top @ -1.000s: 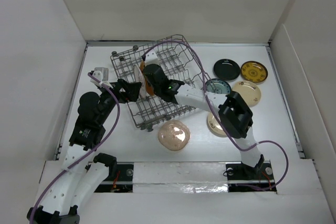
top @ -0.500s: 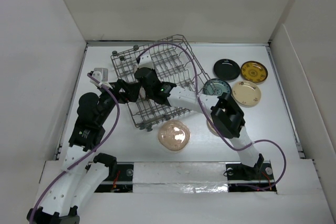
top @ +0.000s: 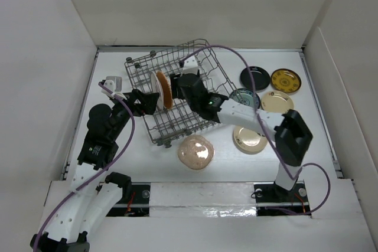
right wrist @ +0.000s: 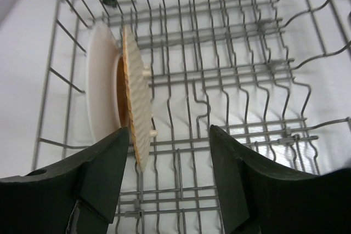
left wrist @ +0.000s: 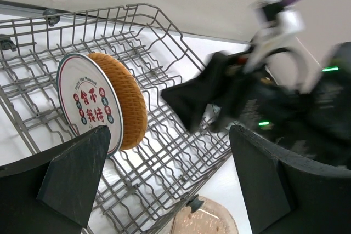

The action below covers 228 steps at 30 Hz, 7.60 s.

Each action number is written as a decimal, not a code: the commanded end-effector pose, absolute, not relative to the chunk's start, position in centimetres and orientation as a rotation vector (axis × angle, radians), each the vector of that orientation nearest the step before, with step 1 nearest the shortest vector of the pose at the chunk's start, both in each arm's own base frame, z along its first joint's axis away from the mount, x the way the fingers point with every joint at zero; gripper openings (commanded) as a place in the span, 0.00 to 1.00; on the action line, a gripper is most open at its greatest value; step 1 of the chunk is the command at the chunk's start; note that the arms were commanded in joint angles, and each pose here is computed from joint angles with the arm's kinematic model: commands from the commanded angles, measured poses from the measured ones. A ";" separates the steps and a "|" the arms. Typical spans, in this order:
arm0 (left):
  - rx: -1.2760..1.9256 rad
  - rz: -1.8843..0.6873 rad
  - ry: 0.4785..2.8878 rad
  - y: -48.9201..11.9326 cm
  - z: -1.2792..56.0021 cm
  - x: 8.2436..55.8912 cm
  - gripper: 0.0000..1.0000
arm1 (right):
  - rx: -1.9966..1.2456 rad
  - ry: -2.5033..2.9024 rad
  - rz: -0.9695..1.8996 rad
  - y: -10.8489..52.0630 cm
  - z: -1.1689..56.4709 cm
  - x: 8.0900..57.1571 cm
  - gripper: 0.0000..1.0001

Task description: Load the plates into the dish rack

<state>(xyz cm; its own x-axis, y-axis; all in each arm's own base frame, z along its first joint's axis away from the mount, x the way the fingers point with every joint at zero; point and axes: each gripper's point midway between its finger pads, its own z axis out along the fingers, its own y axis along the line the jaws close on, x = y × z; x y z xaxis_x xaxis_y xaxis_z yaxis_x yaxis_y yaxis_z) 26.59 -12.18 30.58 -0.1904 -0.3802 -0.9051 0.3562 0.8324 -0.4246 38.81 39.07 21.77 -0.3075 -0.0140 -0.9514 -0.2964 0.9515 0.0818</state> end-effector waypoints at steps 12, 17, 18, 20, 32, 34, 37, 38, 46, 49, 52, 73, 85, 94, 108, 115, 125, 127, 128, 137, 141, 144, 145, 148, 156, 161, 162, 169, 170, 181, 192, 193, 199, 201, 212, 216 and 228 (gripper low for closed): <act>0.037 -0.703 1.577 -13.0 31.8 26.3 0.36 | -0.202 1.962 0.624 28.8 18.4 24.5 0.00; 0.059 -0.726 1.586 -13.5 31.6 26.2 0.00 | -0.224 2.070 0.726 25.9 14.8 19.9 0.11; 0.062 -0.728 1.581 -13.6 31.7 26.1 0.00 | -0.222 2.086 0.737 25.7 14.2 19.5 0.23; 0.067 -0.733 1.583 -13.7 31.6 26.1 0.00 | -0.232 2.136 0.723 25.4 12.2 18.9 0.45; 0.080 -0.742 1.592 -13.9 31.3 26.0 0.09 | -0.360 2.287 0.739 28.8 5.6 21.0 0.56; 0.077 -0.735 1.591 -13.8 31.4 26.1 0.10 | -0.358 2.307 0.723 28.8 4.8 21.4 0.51; 0.079 -0.735 1.597 -13.9 31.3 26.2 0.12 | -0.365 2.345 0.729 28.8 3.3 21.1 0.39; 0.085 -0.740 1.599 -14.0 31.2 26.1 0.13 | -0.369 2.356 0.729 28.8 2.9 21.0 0.33; 0.086 -0.744 1.592 -14.0 31.5 26.0 0.17 | -0.349 2.376 0.706 26.4 3.4 19.0 0.00; 0.083 -0.738 1.596 -13.9 31.4 26.2 0.18 | -0.366 2.356 0.706 25.2 5.7 17.9 0.00; 0.090 -0.747 1.593 -14.0 31.4 25.9 0.19 | -0.431 2.261 0.836 26.2 10.9 16.8 0.00; 0.125 -0.744 1.492 -13.7 34.3 23.3 0.19 | -0.016 1.709 -0.437 17.0 31.3 44.5 0.00; 0.186 -0.805 1.524 -15.9 33.5 22.5 0.19 | -0.144 1.676 -0.715 18.4 28.7 49.4 0.00; 0.174 -0.793 1.519 -15.6 33.7 22.5 0.19 | -0.200 1.678 -0.742 20.7 26.2 50.0 0.00; 0.165 -0.785 1.522 -15.4 33.6 22.6 0.19 | -0.271 1.726 -0.722 23.5 22.0 50.5 0.00; 0.161 -0.782 1.518 -15.3 33.7 22.6 0.20 | -0.277 1.747 -0.731 24.3 19.8 50.5 0.00; 0.159 -0.776 1.530 -15.4 33.4 22.9 0.20 | -0.193 1.733 -0.707 24.6 20.1 49.8 0.32; 0.164 -0.786 1.527 -15.5 33.4 22.8 0.20 | -0.171 1.736 -0.677 24.6 20.8 49.6 0.47; 0.168 -0.789 1.523 -15.6 33.4 22.7 0.20 | -0.169 1.743 -0.662 24.7 20.9 49.5 0.48; 0.159 -0.782 1.525 -15.4 33.4 22.8 0.20 | 0.068 1.756 -0.340 22.0 25.3 46.0 0.54; 0.166 -0.790 1.522 -15.5 33.4 22.7 0.20 | 0.228 1.763 -0.113 17.5 25.6 42.4 0.00; 0.162 -0.787 1.517 -15.4 33.6 22.6 0.20 | 0.402 1.775 0.067 13.0 22.9 39.0 0.00; 0.160 -0.785 1.522 -15.4 33.4 22.6 0.20 | 0.477 1.826 0.080 10.8 19.1 37.6 0.00; 0.170 -0.795 1.508 -15.5 33.7 22.4 0.20 | 0.660 1.814 0.169 7.2 16.8 34.6 0.00; 0.176 -0.807 1.487 -15.4 34.2 21.9 0.21 | 0.938 1.906 0.195 0.5 8.7 28.1 0.57; 0.167 -0.801 1.480 -15.2 34.4 21.8 0.21 | 0.896 1.993 0.357 2.1 7.2 27.4 0.62; 0.167 -0.801 1.475 -15.1 34.5 21.7 0.22 | 0.904 2.029 0.344 2.0 6.5 27.0 0.62; 0.160 -0.797 1.464 -14.9 34.7 21.6 0.23 | 0.932 2.132 0.404 3.4 4.5 25.7 0.46; 0.160 -0.798 1.461 -14.9 34.8 21.5 0.23 | 0.943 2.129 0.391 3.2 4.5 25.7 0.45; 0.167 -0.805 1.448 -14.9 35.2 21.2 0.23 | 0.988 1.961 0.238 0.6 8.9 25.6 0.51; 0.159 -0.797 1.429 -14.5 35.7 20.8 0.23 | 1.017 2.184 0.222 0.9 4.7 25.9 0.53; 0.159 -0.797 1.427 -14.4 35.8 20.8 0.23 | 1.017 2.200 0.217 1.0 4.5 25.8 0.53; 0.161 -0.799 1.419 -14.4 36.0 20.6 0.23 | 1.014 2.236 0.191 0.5 4.0 26.3 0.53; 0.159 -0.796 1.419 -14.3 36.0 20.6 0.23 | 1.008 2.293 0.214 1.2 2.9 26.1 0.51; 0.154 -0.795 1.413 -14.2 36.2 20.6 0.23 | 0.952 2.484 0.240 3.0 1.2 25.6 0.16; 0.158 -0.798 1.410 -14.3 36.2 20.5 0.23 | 0.920 2.464 0.213 2.7 3.2 25.1 0.06; 0.157 -0.803 1.401 -14.3 36.4 20.4 0.24 | 0.707 2.389 0.295 6.2 11.2 23.6 0.00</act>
